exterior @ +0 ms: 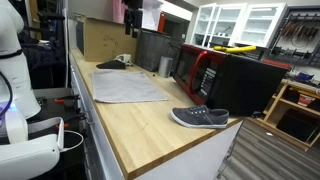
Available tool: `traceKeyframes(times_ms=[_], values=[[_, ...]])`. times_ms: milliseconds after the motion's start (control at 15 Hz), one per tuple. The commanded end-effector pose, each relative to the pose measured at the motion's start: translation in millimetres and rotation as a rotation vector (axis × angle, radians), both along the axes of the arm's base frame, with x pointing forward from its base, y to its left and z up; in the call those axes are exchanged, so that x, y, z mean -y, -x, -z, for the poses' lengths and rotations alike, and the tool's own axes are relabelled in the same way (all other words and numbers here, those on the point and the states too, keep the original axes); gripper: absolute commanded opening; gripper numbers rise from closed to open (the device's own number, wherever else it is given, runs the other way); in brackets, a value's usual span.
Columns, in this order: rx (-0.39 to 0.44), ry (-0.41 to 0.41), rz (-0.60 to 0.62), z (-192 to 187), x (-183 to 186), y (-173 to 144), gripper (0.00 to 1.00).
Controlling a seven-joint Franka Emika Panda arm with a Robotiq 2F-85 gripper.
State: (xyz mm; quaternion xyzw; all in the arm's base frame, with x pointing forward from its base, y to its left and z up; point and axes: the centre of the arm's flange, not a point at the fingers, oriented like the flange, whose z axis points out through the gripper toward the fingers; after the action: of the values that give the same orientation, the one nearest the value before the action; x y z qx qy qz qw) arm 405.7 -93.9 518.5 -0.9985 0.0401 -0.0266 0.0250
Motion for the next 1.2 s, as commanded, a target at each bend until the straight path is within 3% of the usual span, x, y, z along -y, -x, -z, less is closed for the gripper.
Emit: traceKeyframes(times_ms=[0, 1133], values=[[0.000, 0.000, 0.000, 0.0, 0.0, 0.0, 1.00], [0.011, -0.015, 0.007, 0.3, 0.5, 6.3, 1.00]])
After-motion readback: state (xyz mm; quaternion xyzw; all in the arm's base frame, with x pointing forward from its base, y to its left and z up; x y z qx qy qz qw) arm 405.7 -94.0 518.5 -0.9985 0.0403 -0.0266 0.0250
